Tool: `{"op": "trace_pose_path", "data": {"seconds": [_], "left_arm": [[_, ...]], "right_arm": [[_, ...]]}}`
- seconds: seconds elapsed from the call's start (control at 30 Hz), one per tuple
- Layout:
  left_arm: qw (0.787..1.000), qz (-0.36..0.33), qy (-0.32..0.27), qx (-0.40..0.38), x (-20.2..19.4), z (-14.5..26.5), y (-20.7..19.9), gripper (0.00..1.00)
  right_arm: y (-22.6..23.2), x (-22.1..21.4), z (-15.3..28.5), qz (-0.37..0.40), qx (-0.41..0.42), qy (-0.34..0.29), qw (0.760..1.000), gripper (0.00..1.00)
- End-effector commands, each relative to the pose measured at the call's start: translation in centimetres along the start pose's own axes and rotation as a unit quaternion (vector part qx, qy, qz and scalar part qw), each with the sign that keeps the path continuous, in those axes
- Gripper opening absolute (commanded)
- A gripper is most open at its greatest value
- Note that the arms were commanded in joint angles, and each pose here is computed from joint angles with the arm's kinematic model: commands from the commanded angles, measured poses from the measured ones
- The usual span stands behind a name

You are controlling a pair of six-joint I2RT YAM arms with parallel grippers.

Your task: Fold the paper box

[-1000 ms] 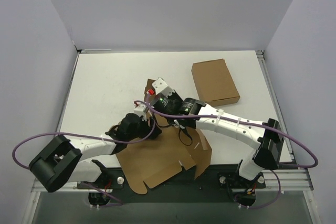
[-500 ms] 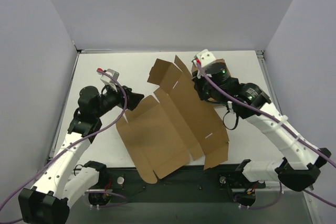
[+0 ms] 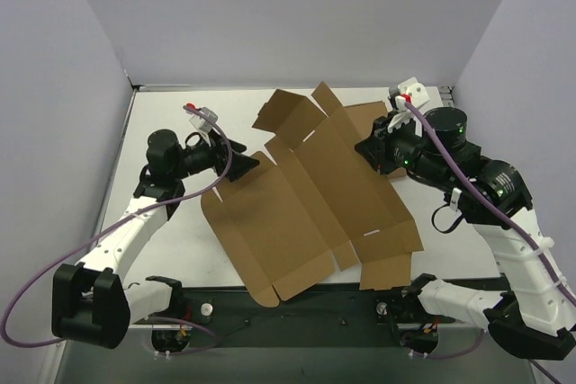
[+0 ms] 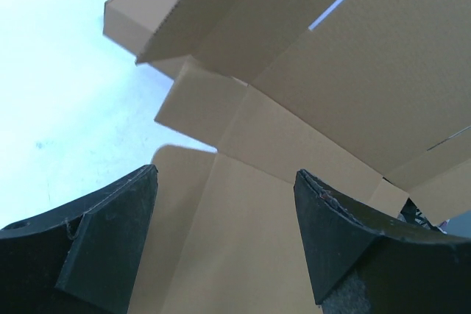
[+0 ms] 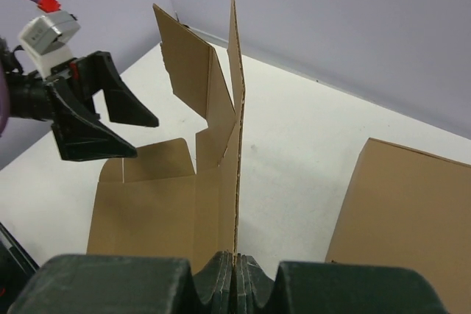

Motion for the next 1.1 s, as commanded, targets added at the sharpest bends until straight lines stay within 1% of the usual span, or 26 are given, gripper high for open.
{"op": "trace_pose_path", "data": {"seconds": [0.0,0.07,0.2,0.43,0.53,0.77,0.9,1.0,1.03,1.07], "left_arm": [[0.993,-0.07,-0.063,-0.067,4.2,-1.2,-0.7,0.84],[0.994,-0.068,-0.055,-0.068,4.0,-1.7,-0.2,0.83],[0.992,-0.081,-0.055,-0.078,4.3,-2.6,-0.4,0.83],[0.992,-0.101,-0.043,-0.063,3.6,-5.2,0.2,0.83],[0.992,-0.117,-0.037,-0.036,3.3,-6.4,0.6,0.82],[0.99,-0.129,-0.06,-0.014,3.5,-7.4,1.4,0.82],[0.988,-0.139,-0.061,-0.002,3.4,-7.7,1.9,0.85],[0.989,-0.137,-0.057,-0.014,3.1,-8.0,2.0,0.85],[0.988,-0.137,-0.056,-0.04,3.0,-8.1,1.5,0.82],[0.99,-0.122,-0.05,-0.053,2.7,-8.4,1.4,0.79]], "right_arm": [[0.8,1.8,2.1,-0.015,0.033,-0.041,0.999,0.0],[0.8,1.9,2.4,-0.018,0.037,-0.042,0.998,0.0],[0.8,2.1,2.8,-0.019,0.039,-0.047,0.998,0.0],[0.7,1.9,2.5,-0.02,0.039,-0.042,0.998,0.0],[0.8,1.8,2.7,-0.019,0.042,-0.043,0.998,0.0],[0.9,1.7,2.9,-0.022,0.05,-0.042,0.998,0.0],[1.0,1.6,2.8,-0.022,0.055,-0.04,0.997,0.0],[1.0,1.5,2.6,-0.022,0.056,-0.036,0.998,0.0],[0.9,1.5,2.6,-0.022,0.054,-0.036,0.998,0.0],[0.9,1.5,2.5,-0.022,0.052,-0.036,0.998,0.0]]}}
Point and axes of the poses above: each gripper's point midway between its finger pads, its own z axis back along the fingers, its own y axis along the line the jaws close on, x = y × z, the point moved 7 cm from there along z, back along the fingers, and after that the axes turned 5 degrees about -z, right-handed, at the moved point
